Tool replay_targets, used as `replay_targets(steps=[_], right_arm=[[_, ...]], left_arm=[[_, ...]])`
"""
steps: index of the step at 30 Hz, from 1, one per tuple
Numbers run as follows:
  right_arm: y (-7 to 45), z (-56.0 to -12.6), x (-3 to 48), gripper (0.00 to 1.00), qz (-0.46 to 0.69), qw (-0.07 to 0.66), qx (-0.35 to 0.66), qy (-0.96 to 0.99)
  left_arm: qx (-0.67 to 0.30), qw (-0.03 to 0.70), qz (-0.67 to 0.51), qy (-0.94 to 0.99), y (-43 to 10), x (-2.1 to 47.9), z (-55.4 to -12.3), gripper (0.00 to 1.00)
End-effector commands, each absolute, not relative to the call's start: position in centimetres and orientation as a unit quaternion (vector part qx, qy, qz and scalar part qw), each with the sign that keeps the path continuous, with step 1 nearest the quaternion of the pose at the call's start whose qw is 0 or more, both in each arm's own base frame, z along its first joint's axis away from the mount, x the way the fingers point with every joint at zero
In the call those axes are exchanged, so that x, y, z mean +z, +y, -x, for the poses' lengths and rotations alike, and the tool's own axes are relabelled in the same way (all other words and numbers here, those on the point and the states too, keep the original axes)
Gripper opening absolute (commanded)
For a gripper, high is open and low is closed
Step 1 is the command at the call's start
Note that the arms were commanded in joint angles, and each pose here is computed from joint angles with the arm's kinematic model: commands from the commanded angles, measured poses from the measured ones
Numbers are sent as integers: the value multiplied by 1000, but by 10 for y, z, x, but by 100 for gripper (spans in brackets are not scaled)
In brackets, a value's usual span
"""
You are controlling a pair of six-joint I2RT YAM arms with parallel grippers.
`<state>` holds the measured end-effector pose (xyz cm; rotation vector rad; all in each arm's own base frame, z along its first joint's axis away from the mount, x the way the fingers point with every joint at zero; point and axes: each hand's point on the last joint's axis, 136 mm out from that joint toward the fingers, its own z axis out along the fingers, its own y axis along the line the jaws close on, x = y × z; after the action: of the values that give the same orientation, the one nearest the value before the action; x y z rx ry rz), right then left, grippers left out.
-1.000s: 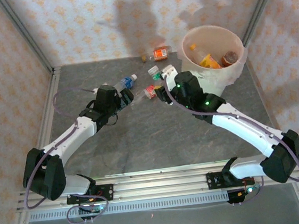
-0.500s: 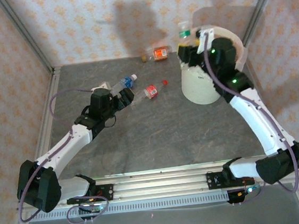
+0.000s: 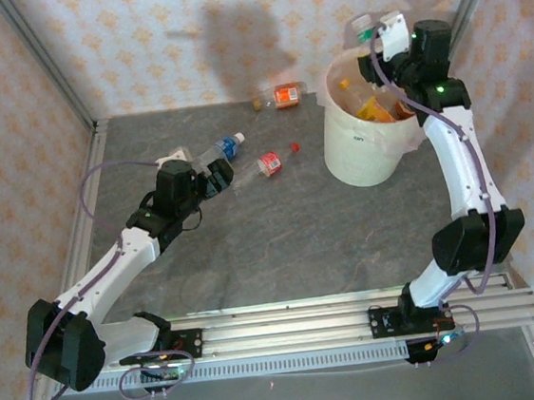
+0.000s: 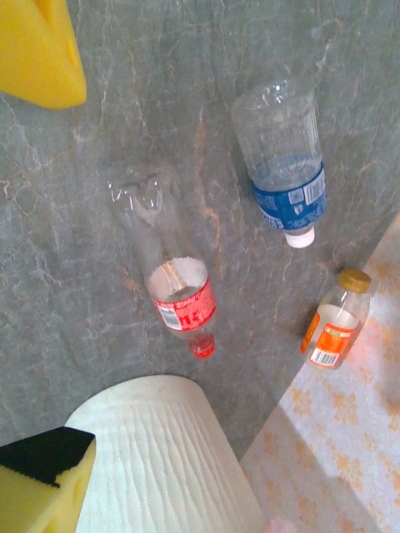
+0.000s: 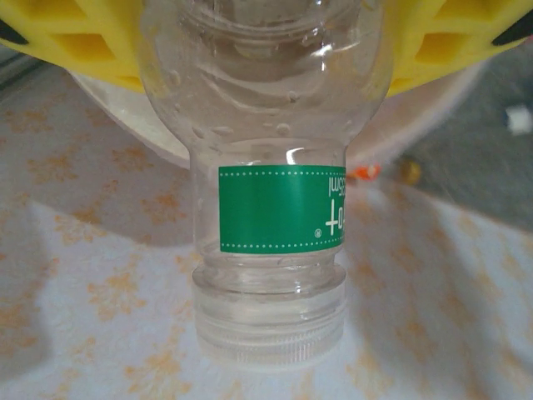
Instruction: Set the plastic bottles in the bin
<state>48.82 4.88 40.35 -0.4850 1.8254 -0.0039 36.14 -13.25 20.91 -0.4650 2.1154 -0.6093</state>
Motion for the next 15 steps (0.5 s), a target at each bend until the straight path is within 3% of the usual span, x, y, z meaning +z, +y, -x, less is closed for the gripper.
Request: replay_targets(steps=[1, 5, 10, 15], right_arm=[[46, -501, 391, 44, 305, 583, -80, 749], [32, -529, 378, 45, 338, 574, -161, 728], [27, -545, 363, 50, 385, 541, -193, 723], [33, -556, 348, 76, 443, 533, -204, 691]], left_arm=[[-215, 430, 197, 855, -119, 201, -354, 100], [-208, 435, 205, 852, -113, 202, -351, 100], [-199, 435, 207, 853, -109, 204, -346, 100], [-191, 439, 211, 852, -104, 206, -342, 100]])
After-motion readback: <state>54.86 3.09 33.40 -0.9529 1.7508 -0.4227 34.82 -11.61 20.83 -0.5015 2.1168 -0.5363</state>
